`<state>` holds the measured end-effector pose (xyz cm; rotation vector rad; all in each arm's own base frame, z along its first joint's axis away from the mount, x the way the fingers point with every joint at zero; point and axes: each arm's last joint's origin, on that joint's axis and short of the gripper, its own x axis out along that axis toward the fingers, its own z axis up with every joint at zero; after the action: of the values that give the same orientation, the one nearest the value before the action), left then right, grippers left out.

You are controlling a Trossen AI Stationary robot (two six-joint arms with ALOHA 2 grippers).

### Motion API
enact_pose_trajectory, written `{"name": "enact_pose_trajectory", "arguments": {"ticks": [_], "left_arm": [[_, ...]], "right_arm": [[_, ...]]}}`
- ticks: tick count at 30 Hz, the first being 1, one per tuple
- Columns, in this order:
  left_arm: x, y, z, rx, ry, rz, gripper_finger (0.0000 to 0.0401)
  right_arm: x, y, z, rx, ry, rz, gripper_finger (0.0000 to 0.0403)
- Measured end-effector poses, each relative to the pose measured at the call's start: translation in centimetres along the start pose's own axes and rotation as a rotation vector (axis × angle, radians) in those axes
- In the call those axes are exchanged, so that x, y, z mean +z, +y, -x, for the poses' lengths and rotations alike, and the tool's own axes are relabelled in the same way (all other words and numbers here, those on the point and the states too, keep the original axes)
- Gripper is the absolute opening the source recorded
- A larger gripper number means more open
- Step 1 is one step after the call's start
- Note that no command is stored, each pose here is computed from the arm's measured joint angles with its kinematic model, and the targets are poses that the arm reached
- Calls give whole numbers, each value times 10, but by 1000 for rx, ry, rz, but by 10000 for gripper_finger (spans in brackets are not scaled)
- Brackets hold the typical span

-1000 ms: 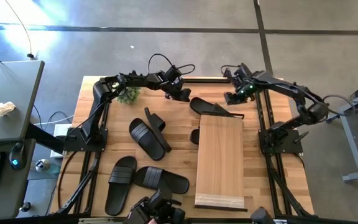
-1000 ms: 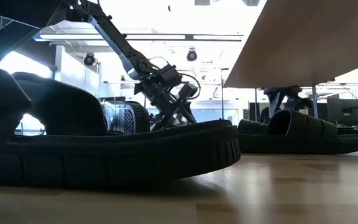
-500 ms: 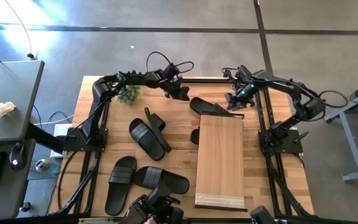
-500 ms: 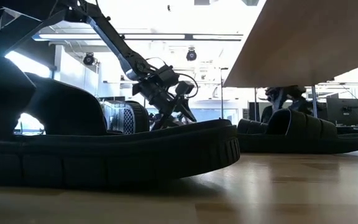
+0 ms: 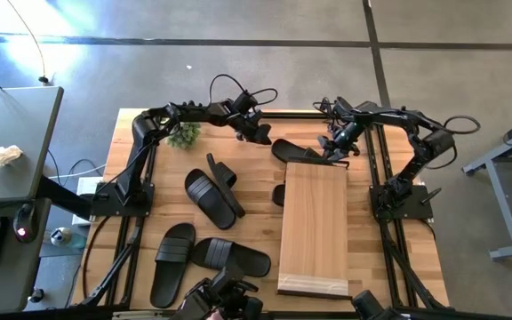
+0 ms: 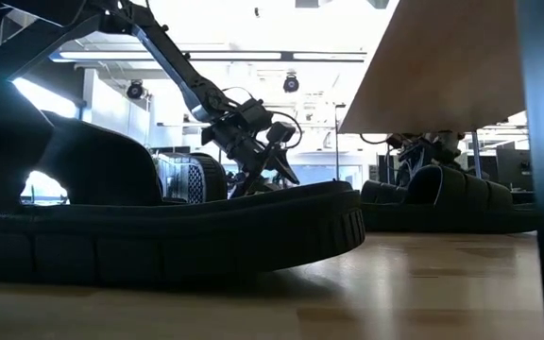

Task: Pick and place slides into the shelf
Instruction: Put the black slide under the shelf

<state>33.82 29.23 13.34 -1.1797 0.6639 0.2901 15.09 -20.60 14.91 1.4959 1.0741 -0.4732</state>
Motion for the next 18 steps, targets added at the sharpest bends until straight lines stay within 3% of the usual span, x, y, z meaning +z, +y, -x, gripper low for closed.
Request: {"name": "enact_pose_trajectory", "arguments": {"ticks": [9,18], "left_arm": [[0,0,0,2,-1,-1,145],[0,0,0,10,-7,-3,145]], "right_arm": [[3,2,-1,8,-26,58,157],[4,13,-8,-11,-58,193,47]]}}
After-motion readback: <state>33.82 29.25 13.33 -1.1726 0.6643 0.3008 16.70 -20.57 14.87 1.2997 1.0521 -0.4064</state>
